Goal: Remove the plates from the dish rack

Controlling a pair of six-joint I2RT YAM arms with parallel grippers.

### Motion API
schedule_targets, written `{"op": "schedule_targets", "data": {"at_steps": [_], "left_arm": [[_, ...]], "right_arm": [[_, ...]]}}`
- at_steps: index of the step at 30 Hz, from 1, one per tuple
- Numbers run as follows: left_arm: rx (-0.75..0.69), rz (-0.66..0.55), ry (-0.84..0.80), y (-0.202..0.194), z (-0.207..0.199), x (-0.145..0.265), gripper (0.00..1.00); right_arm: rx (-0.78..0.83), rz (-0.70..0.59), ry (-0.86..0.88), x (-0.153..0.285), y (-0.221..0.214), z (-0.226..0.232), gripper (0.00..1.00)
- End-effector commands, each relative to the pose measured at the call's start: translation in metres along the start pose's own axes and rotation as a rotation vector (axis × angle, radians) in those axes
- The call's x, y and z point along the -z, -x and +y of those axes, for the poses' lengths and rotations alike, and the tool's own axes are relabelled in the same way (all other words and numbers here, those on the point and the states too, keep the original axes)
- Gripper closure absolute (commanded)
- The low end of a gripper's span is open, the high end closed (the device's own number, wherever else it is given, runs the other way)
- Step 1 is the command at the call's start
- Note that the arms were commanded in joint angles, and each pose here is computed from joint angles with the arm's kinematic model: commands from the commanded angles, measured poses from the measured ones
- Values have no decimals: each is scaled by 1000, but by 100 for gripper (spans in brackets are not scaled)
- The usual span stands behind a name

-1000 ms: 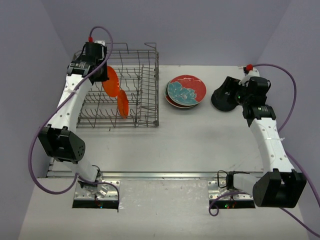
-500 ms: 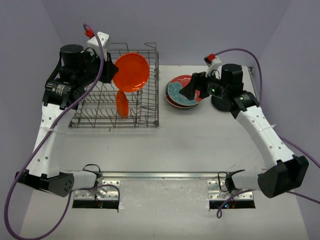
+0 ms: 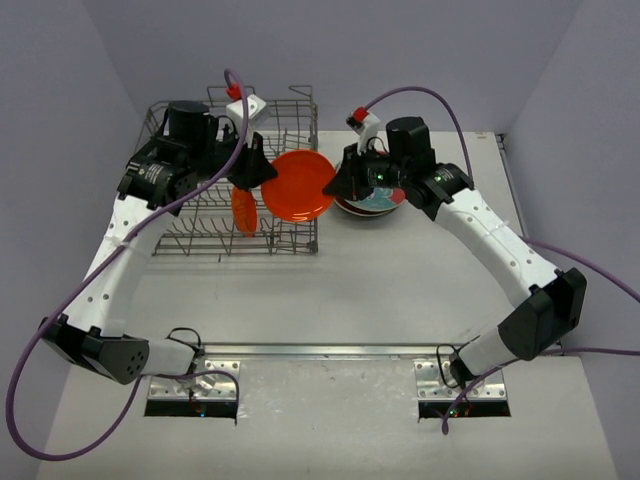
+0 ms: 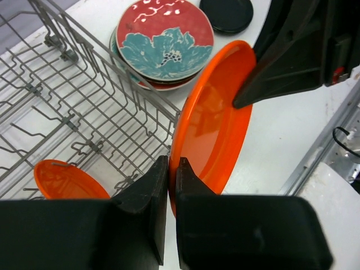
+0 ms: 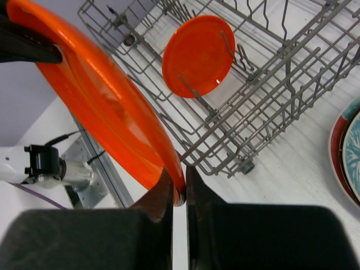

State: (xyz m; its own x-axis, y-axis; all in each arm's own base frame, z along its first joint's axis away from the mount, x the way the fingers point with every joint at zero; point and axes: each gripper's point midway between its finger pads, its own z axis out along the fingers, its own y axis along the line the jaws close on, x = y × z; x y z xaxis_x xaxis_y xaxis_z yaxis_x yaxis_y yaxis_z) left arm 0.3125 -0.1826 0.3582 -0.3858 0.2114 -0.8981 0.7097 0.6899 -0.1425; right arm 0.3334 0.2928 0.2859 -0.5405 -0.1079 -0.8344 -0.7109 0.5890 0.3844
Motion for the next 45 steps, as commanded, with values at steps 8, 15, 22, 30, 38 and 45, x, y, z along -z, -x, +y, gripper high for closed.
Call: {"op": "schedule_targets", "data": {"at_steps": [8, 15, 22, 30, 38, 45], "left_arm": [[60, -63, 284, 12, 47, 2, 7], [97, -80, 427, 10, 73, 3, 1], [121, -84, 458, 9, 81, -2, 0], [125, -59, 471, 0, 86, -7, 0], [124, -47, 478, -6, 90, -12, 0], [124, -39, 492, -10, 93, -13, 0]], "right_arm": [[-230, -143, -262, 60, 4, -85, 100], [-761, -309, -518, 167, -61, -211, 100], [-1175, -363, -709, 199, -129, -296, 100], [-1361, -414, -751, 181, -152, -361, 100], [-1425, -397, -724, 162, -166, -398, 100], [-1454, -350, -606, 147, -164, -392, 49]]}}
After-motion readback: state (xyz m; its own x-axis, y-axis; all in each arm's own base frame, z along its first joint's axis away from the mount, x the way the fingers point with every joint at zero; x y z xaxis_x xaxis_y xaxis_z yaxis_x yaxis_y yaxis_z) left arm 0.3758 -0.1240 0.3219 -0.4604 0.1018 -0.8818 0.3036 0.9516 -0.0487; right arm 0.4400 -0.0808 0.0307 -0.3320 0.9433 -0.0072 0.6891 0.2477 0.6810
